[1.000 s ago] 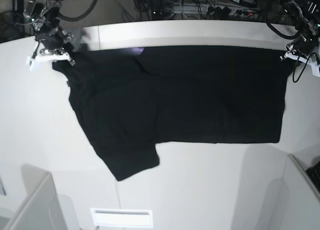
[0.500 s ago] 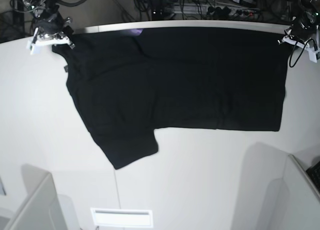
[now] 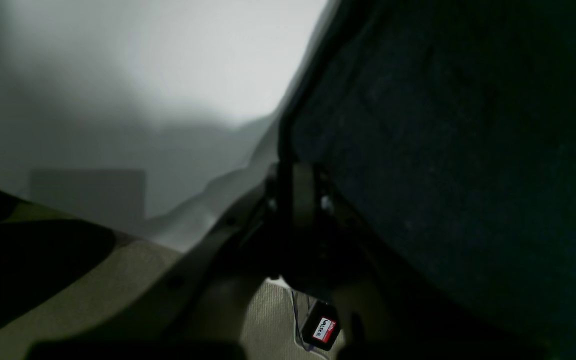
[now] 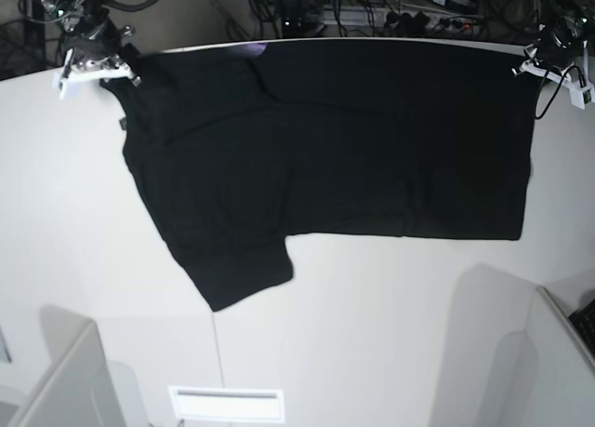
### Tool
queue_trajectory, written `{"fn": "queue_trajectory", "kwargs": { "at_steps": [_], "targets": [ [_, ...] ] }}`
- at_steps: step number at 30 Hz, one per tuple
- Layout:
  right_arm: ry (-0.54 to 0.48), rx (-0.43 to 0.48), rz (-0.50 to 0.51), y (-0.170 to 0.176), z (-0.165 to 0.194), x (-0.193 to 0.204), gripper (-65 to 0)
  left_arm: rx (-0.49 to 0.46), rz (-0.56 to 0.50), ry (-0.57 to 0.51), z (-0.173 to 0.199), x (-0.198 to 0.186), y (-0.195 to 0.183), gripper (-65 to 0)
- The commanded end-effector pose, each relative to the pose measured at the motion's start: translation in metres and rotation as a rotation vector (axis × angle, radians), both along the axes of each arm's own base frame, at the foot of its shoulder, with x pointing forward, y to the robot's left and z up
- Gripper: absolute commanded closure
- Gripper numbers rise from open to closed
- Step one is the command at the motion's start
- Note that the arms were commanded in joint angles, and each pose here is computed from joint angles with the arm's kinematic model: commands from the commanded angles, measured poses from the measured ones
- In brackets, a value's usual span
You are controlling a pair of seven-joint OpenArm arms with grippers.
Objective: Fold the T-shirt properly
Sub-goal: 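Drag the grasped edge toward the robot, straightening the shirt, then move both grippers to the shirt's hem corners and grasp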
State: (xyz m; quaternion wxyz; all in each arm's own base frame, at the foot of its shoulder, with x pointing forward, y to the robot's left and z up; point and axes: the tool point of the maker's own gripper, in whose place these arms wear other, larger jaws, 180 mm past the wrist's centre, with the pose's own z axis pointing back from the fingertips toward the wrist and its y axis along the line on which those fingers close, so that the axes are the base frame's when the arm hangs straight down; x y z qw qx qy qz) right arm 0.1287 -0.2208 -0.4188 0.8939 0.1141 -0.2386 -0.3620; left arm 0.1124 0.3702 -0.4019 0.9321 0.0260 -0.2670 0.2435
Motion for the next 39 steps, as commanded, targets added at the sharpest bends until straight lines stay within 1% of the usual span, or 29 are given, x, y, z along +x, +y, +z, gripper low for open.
{"fn": "queue_trajectory", "kwargs": {
  "at_steps": [1,2,3,5,6,8,10,13,15,16,18,20,22,23,26,28,29,31,32,35,38,39],
  "targets": [
    [-0.019,-0.024,-0.009,-0.007,0.006,0.002,-21.2,0.050,0.000,-0.018,0.013,0.003,0.013,-4.8],
    [-0.020,-0.026,-0.009,-0.007,0.006,0.001,-27.9,0.051,0.000,-0.018,0.013,0.002,0.013,-10.9],
    [-0.020,-0.027,-0.010,-0.008,0.006,0.001,-31.8,0.052,-0.001,-0.008,0.013,-0.001,0.014,-17.8],
    [-0.024,-0.037,-0.013,-0.010,0.008,-0.001,-32.4,0.055,-0.001,-0.006,0.012,-0.003,0.014,-30.1],
    [-0.045,-0.060,-0.023,-0.015,0.014,0.001,-32.4,0.055,-0.001,-0.005,0.012,-0.003,0.014,-36.0],
    [-0.068,-0.082,-0.033,-0.020,0.019,0.004,-32.4,0.068,0.000,-0.012,0.017,-0.003,0.016,-43.1],
    [-0.083,-0.092,-0.031,-0.022,0.022,0.008,-32.4,0.110,0.026,-0.038,0.032,-0.004,0.026,-47.2],
    [-0.125,-0.105,-0.029,-0.025,0.030,0.024,-32.6,0.195,0.037,-0.101,0.065,0.004,0.039,-47.1],
    [-0.171,-0.130,-0.030,-0.035,0.040,0.041,-32.6,0.236,0.038,-0.152,0.083,0.017,0.043,-47.1],
    [-0.211,-0.148,-0.002,-0.039,0.047,0.056,-32.6,0.255,0.030,-0.164,0.089,0.023,0.045,-47.1],
    [-0.260,-0.162,0.040,-0.043,0.054,0.076,-32.6,0.303,0.005,-0.193,0.108,0.038,0.058,-46.9],
    [-0.304,-0.170,0.053,-0.047,0.063,0.096,-32.6,0.323,-0.028,-0.212,0.117,0.053,0.062,-46.6],
    [-0.329,-0.178,0.071,-0.052,0.068,0.114,-32.6,0.351,-0.052,-0.229,0.129,0.065,0.069,-43.1],
    [-0.341,-0.174,0.085,-0.050,0.070,0.124,-32.6,0.355,-0.059,-0.244,0.133,0.073,0.069,-40.3],
    [-0.367,-0.165,0.144,-0.043,0.073,0.157,-32.6,0.343,-0.069,-0.289,0.139,0.097,0.072,-27.8],
    [-0.380,-0.158,0.196,-0.033,0.075,0.178,-32.7,0.319,-0.078,-0.308,0.138,0.111,0.070,-21.7],
    [-0.391,-0.157,0.225,-0.028,0.078,0.190,-32.7,0.313,-0.087,-0.320,0.140,0.120,0.069,-19.3],
    [-0.401,-0.154,0.272,-0.019,0.081,0.210,-32.9,0.291,-0.104,-0.324,0.136,0.133,0.066,-17.8],
    [-0.403,-0.153,0.296,-0.014,0.083,0.221,-33.2,0.276,-0.110,-0.324,0.133,0.138,0.064,-18.9],
    [-0.393,-0.140,0.347,-0.004,0.081,0.252,-33.3,0.255,-0.133,-0.319,0.130,0.155,0.066,-26.8],
    [-0.346,-0.122,0.370,-0.002,0.071,0.279,-33.5,0.228,-0.149,-0.302,0.124,0.167,0.068,-40.3],
    [-0.336,-0.116,0.392,0.003,0.069,0.287,-33.5,0.217,-0.149,-0.292,0.120,0.168,0.069,-44.4]
  ]
}}
